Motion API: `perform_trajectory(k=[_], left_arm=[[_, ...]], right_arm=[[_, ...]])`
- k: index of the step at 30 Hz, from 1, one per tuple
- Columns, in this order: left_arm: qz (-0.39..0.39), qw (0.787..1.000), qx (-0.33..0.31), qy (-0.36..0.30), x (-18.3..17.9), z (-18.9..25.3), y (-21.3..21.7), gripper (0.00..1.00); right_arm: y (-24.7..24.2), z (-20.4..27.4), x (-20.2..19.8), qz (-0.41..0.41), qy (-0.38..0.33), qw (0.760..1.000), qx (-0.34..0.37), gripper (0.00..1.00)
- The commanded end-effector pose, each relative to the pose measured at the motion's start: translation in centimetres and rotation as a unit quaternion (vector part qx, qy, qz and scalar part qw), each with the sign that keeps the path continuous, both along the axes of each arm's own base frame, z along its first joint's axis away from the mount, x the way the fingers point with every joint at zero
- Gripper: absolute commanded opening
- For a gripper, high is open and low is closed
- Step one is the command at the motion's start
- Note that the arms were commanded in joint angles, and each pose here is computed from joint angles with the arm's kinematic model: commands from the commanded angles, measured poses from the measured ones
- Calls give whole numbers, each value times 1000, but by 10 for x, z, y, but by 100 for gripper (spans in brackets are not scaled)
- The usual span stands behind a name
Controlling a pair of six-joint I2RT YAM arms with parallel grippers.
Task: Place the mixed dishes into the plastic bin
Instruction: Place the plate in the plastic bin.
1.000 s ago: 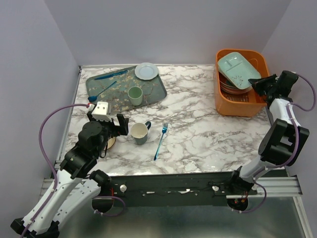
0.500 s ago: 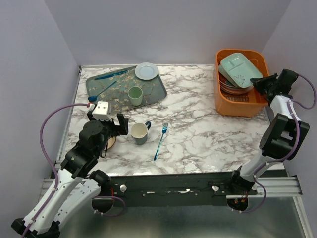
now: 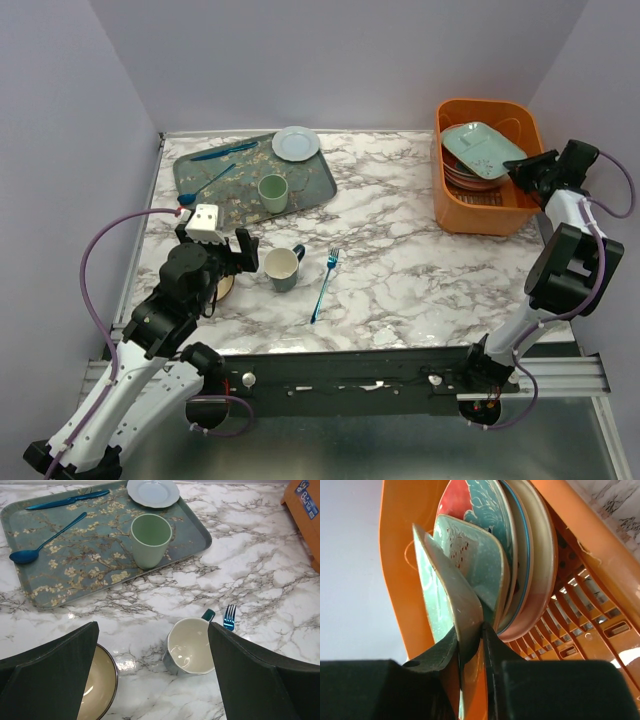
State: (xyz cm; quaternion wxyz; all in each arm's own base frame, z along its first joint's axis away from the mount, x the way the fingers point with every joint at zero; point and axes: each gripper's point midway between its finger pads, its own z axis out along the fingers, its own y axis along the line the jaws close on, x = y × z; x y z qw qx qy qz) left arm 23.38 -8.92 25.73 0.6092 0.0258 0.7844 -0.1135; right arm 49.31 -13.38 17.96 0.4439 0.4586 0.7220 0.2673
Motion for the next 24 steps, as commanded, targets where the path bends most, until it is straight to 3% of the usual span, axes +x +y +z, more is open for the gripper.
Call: perform_trajectory(k=[1, 10, 19, 24], left_arm=[[8, 1000, 3, 0, 2, -3, 3, 99], [6, 1000, 2, 0, 1, -3, 3, 99], [5, 1000, 1, 0, 1, -2, 2, 99], [3, 1000, -1, -2, 1, -1, 2, 99]], right_arm=[[-9, 44, 17, 1, -67, 998, -19, 30], [-7, 42, 16, 2, -65, 998, -17, 47], [-3, 48, 12, 16, -71, 997, -28, 77], [0, 56, 6, 22, -78, 996, -43, 83]])
